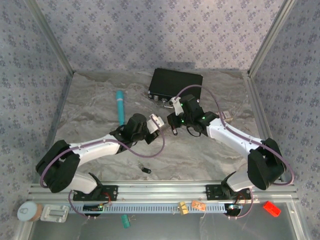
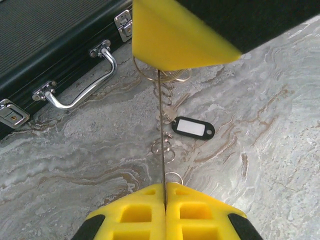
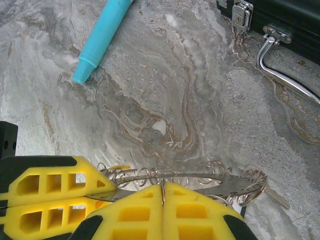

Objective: Put the keys on the keyring

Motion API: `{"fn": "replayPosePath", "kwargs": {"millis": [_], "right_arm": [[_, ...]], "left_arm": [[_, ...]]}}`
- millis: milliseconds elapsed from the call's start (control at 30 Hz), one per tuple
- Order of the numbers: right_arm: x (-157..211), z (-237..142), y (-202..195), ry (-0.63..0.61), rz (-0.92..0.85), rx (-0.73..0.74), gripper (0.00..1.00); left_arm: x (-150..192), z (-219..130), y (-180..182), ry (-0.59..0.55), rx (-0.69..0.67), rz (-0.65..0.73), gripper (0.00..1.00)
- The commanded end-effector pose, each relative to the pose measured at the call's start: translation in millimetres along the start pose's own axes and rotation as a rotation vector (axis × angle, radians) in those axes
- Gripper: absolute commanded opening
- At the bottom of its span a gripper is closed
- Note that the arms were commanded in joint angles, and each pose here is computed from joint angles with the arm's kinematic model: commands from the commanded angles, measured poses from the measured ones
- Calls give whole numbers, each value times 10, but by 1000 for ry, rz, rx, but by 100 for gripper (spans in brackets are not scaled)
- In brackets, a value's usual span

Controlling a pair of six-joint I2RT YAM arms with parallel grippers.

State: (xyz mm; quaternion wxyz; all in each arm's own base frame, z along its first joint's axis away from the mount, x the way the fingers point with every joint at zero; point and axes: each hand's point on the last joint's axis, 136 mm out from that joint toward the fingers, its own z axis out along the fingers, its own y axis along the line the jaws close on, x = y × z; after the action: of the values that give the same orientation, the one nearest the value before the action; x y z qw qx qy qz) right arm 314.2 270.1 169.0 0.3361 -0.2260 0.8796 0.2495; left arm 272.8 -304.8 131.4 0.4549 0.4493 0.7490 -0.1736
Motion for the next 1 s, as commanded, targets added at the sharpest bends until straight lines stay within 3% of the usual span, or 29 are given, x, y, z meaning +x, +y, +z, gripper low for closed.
{"fn": "replayPosePath", "kwargs": {"millis": [0, 233, 400, 667, 833, 967], "right_arm": [[-131, 69, 31, -32, -8, -5, 0], [173, 68, 112, 149, -195, -21, 0], [42, 51, 203, 101, -141, -98, 0], [-123, 176, 65, -32, -80, -20, 0], [10, 202, -77, 46, -139, 62, 0], [12, 204, -120, 32, -126, 70, 0]], "left_arm": [[-496, -174, -204, -159, 114, 10, 0], [-454, -230, -144, -80, 90, 22, 0], [-522, -248, -201, -115, 122, 25, 0], [-622, -300, -332, -182, 200, -26, 0], [-607, -333, -223, -174, 136, -41, 0], [-611, -340, -270, -187, 163, -53, 0]]}}
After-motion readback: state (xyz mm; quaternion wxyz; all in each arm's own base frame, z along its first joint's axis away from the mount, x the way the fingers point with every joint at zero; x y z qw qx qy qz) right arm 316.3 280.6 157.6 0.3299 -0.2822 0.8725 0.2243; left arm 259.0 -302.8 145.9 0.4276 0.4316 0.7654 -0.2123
